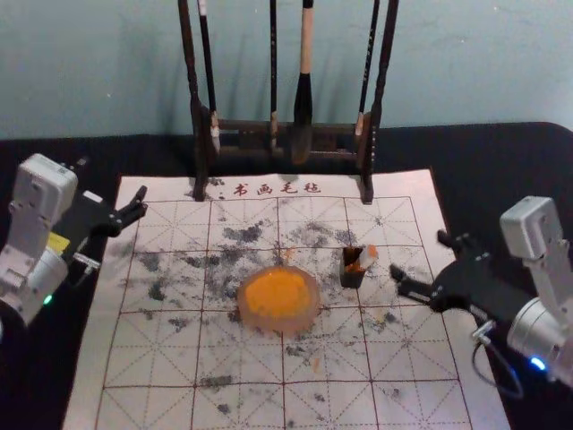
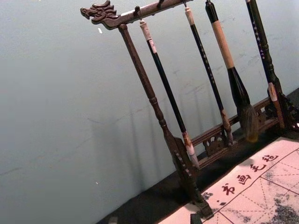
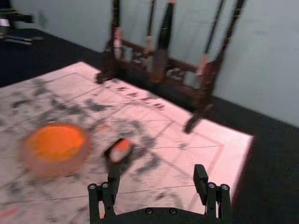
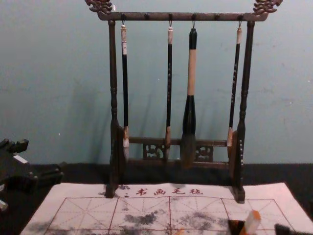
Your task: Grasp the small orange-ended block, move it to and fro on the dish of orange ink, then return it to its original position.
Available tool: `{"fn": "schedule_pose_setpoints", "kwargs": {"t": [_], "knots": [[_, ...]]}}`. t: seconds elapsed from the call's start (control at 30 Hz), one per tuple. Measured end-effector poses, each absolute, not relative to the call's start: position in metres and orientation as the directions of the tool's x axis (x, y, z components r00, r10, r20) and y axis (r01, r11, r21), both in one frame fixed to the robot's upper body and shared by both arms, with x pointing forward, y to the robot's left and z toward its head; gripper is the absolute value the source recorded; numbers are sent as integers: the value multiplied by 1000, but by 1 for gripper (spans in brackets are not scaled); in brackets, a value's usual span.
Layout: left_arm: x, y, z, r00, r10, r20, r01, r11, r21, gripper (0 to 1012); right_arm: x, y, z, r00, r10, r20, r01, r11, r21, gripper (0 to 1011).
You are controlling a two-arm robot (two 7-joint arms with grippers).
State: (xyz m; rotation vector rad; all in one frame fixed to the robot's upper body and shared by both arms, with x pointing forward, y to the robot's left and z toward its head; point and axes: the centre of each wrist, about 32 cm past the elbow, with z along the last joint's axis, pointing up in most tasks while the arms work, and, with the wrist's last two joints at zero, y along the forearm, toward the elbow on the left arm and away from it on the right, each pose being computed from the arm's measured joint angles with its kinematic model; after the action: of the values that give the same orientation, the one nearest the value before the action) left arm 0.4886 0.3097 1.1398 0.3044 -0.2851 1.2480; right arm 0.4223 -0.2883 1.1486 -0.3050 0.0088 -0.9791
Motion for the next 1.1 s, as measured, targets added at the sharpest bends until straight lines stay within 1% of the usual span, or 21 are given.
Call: {"fn": "schedule_pose_setpoints", "kwargs": {"t": [0.13,0.23,0.37,0.53,0.67,0.9,1.1], "knots": [[489,310,1140,292,880,374,-955,287,70,1002,419,-281,1150,597,-796,96,786,557,-268,1003],[489,310,1140,292,880,374,-955,287,70,1001,419,-271,1152,623,-780,61,763,588,-268,1003],[489,310,1140,292,880,374,-955,287,70,1001,422,-261,1153,623,-782,32,758,593,-273,1003],[489,310,1140,292,880,374,-955,287,70,1001,431,-240,1157,577,-816,-30,775,558,-298,1003],[489,310,1140,292,880,374,-955,287,70,1001,439,-230,1159,538,-840,-73,786,532,-315,1003],[489,310,1140,292,880,374,-955,287,70,1001,450,-222,1165,493,-863,-114,797,500,-338,1002],[489,310,1140,292,880,374,-955,287,70,1001,454,-222,1167,482,-865,-138,790,497,-358,1003]]}}
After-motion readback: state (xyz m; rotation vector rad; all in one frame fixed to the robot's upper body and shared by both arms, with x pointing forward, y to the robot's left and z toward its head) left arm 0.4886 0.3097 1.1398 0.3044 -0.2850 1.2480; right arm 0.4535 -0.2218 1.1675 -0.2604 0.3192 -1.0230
